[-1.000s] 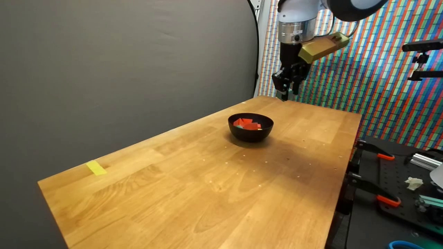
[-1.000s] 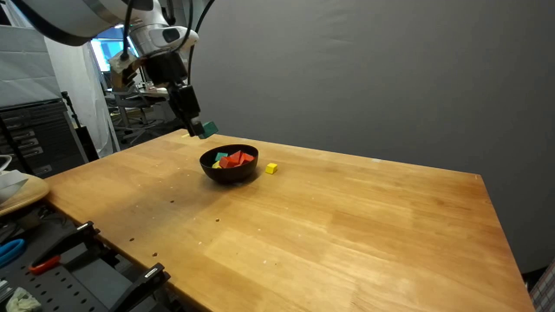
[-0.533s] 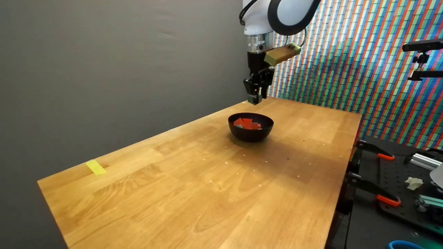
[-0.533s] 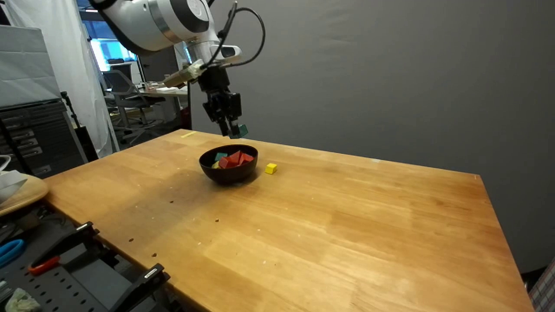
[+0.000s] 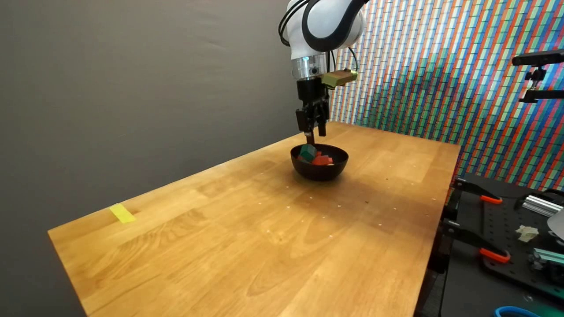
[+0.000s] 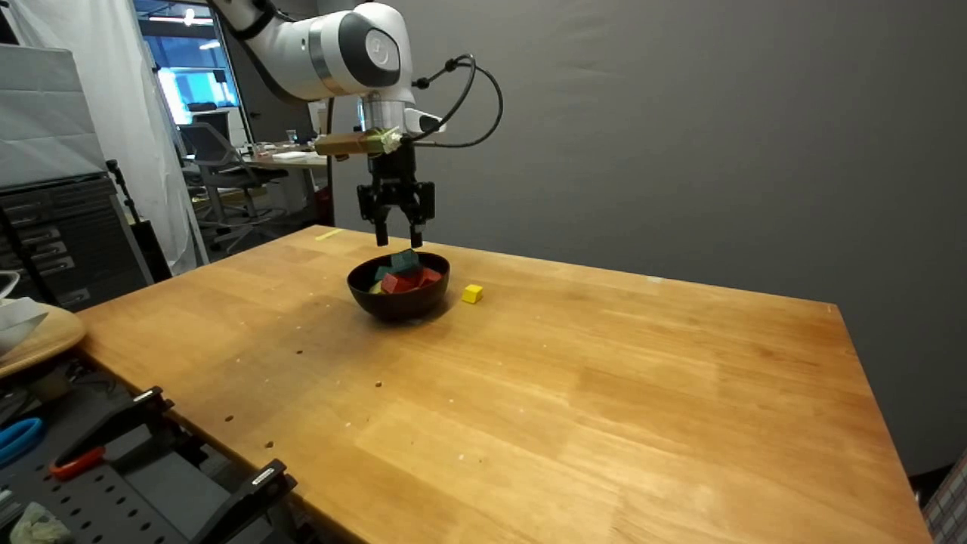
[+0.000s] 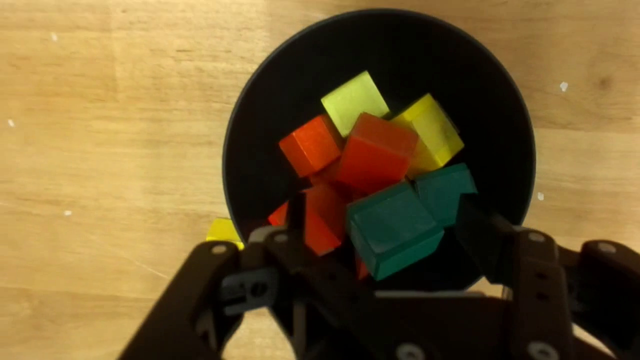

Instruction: Put all the blocks in the bowl one at a time except the right yellow block

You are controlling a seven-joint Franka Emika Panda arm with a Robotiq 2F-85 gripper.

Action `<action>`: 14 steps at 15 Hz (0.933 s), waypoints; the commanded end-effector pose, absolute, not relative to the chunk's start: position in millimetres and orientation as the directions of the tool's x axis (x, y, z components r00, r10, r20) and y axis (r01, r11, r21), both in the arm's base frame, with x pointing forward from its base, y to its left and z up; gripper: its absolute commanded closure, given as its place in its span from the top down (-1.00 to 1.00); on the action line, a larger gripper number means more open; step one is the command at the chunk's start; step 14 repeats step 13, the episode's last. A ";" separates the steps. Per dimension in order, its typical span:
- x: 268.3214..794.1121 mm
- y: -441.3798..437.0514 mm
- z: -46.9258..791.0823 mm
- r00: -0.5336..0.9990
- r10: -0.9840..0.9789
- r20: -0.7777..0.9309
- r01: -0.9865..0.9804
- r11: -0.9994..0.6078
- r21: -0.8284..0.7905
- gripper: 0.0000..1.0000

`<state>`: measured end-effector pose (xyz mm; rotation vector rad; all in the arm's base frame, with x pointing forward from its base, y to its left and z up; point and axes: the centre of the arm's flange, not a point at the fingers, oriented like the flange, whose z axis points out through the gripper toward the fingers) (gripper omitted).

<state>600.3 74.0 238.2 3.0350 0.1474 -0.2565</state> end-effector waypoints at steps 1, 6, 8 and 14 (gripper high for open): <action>584.8 75.8 278.8 0.965 0.109 -0.240 0.147 -0.979 0.143 1.00; 527.6 96.7 361.9 0.959 0.147 -0.243 0.211 -0.941 0.265 0.99; 503.0 106.8 394.0 0.975 0.120 -0.188 0.177 -0.931 0.320 0.99; 496.0 118.9 414.3 0.989 0.069 -0.134 0.109 -0.939 0.327 1.00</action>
